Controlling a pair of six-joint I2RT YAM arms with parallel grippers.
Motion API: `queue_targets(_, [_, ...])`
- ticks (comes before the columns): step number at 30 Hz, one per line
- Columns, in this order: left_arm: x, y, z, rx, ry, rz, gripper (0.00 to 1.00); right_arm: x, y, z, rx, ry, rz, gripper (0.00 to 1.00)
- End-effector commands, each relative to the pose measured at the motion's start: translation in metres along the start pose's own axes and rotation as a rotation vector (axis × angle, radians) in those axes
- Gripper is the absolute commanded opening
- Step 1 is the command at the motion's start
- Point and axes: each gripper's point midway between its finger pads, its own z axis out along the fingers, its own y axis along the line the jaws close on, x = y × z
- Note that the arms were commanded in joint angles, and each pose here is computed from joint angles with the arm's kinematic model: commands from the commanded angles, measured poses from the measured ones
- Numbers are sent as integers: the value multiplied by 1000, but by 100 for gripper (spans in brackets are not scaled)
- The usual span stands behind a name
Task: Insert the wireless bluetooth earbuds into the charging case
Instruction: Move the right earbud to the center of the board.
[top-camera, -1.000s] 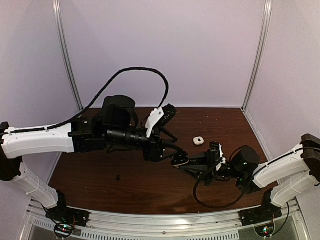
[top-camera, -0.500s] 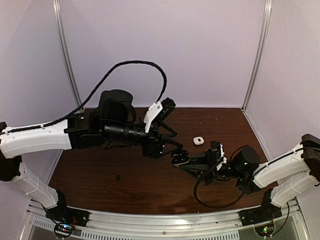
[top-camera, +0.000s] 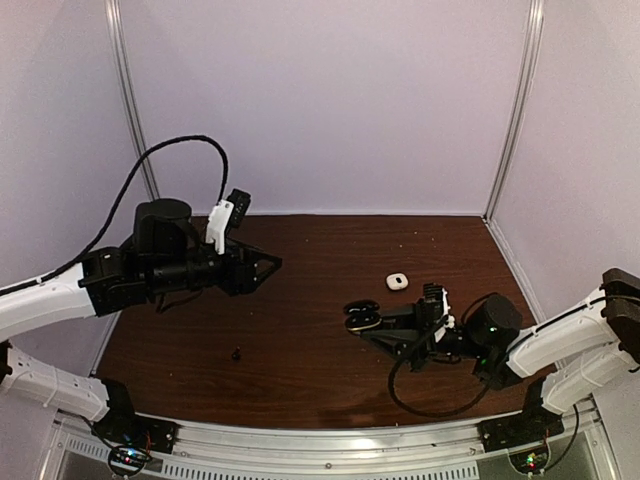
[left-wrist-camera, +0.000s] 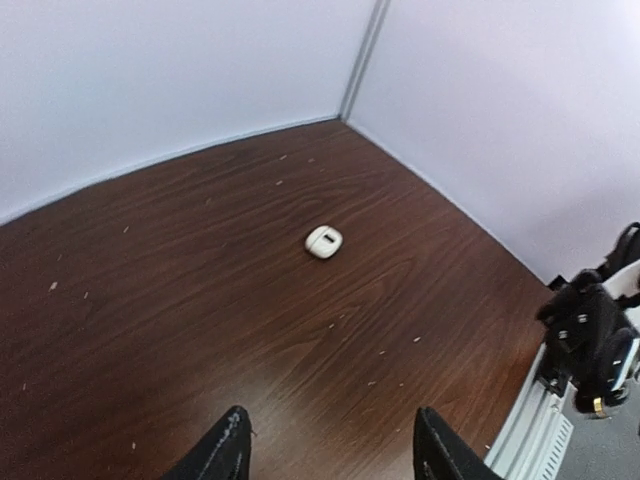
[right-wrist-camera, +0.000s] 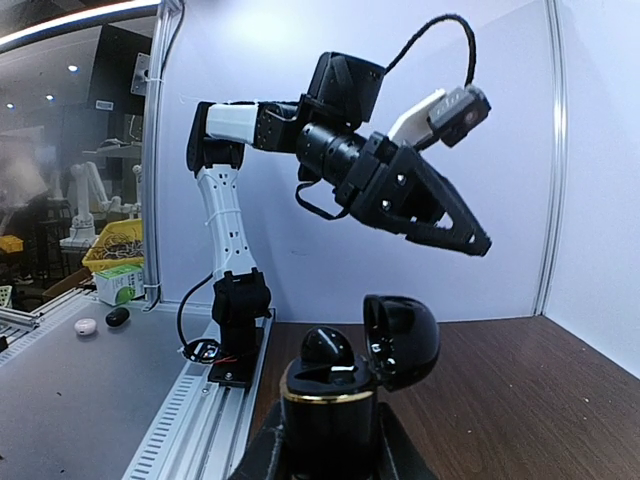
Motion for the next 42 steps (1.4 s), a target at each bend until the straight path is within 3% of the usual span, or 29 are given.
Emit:
queue_targets(1, [57, 64, -14, -284, 40, -193, 55, -11, -2, -5, 17, -43, -16, 0])
queue_targets(7, [131, 90, -19, -347, 53, -333, 50, -10, -4, -5, 15, -45, -10, 0])
queue_targets(14, [178, 99, -25, -476, 62, -193, 50, -12, -5, -6, 20, -45, -10, 0])
queue_targets(21, [200, 119, -42, -531, 7, -202, 48, -13, -5, -7, 22, -48, -11, 0])
queue_targets(32, [238, 116, -26, -475, 119, -126, 43, -14, -5, -7, 20, -46, -11, 0])
queue_targets(42, [254, 120, -25, -471, 150, -87, 40, -14, -5, -6, 22, -42, -14, 0])
